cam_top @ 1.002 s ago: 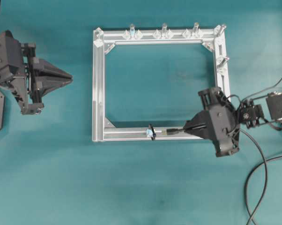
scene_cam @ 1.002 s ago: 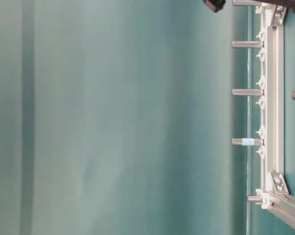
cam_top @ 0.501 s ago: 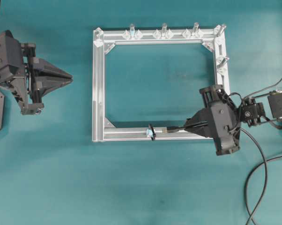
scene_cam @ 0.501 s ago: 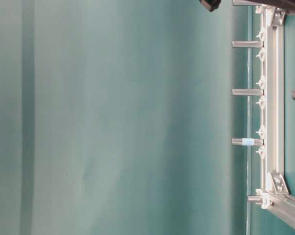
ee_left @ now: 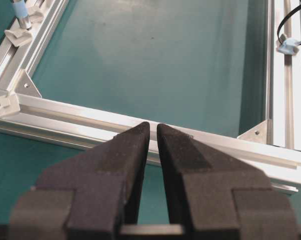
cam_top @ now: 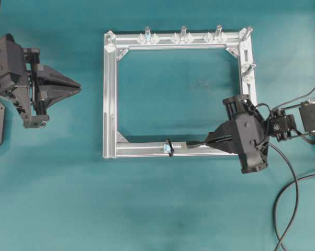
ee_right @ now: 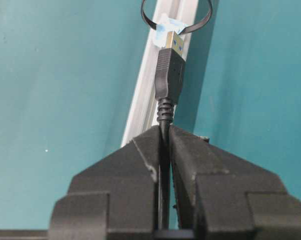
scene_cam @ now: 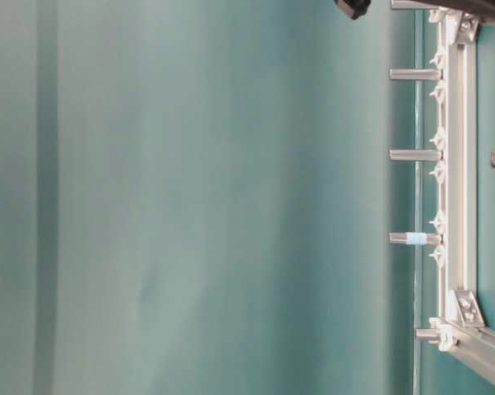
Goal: Insert the wire through the string loop located in the center.
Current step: 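Move the right gripper right and align the connector with the zip-tie loop, then push the connector leftward through the zip-tie loop with the right gripper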
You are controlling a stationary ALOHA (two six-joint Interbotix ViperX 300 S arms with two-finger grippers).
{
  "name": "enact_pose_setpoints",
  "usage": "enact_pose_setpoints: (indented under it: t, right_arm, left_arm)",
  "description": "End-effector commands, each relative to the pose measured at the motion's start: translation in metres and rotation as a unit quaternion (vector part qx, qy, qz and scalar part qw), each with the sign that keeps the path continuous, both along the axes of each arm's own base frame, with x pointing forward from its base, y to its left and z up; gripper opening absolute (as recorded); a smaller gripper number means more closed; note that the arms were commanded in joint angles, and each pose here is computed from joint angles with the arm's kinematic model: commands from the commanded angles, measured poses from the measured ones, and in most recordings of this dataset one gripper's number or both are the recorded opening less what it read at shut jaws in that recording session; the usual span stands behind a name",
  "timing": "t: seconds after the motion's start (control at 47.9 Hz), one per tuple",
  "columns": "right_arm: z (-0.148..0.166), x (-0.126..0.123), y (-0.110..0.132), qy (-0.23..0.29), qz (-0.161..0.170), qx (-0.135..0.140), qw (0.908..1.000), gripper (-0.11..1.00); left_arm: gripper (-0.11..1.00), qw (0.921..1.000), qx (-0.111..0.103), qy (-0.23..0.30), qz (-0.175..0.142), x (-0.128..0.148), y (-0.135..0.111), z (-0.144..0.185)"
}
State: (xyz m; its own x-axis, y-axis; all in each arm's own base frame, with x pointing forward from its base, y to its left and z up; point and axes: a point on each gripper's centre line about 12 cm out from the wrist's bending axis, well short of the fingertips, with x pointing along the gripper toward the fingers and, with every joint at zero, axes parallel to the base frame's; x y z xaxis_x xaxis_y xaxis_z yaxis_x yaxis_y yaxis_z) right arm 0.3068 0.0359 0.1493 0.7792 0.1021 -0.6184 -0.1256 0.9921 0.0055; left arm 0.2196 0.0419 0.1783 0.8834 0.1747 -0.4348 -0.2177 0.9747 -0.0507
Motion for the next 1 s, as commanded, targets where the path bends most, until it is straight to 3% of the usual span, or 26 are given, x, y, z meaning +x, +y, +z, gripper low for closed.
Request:
enact_pose_setpoints:
  t: [0.0, 0.334, 0.981]
  right_arm:
    - [0.011, 0.005, 0.000, -0.020, -0.002, 0.004, 0.9998, 0.07]
    - [0.010, 0.016, 0.001, -0.019, -0.002, 0.004, 0.9998, 0.07]
    - [0.005, 0.069, 0.000, -0.035, -0.009, 0.007, 0.9993, 0.07]
  left_arm:
    - [0.17, 0.9999, 0.002, -0.013, -0.002, 0.004, 0.000, 0.008]
    - [0.17, 0.9999, 0.003, -0.016, -0.002, 0.006, 0.000, 0.010]
    - [0.17, 0.9997, 0.003, -0.018, -0.016, 0.008, -0.006, 0.011]
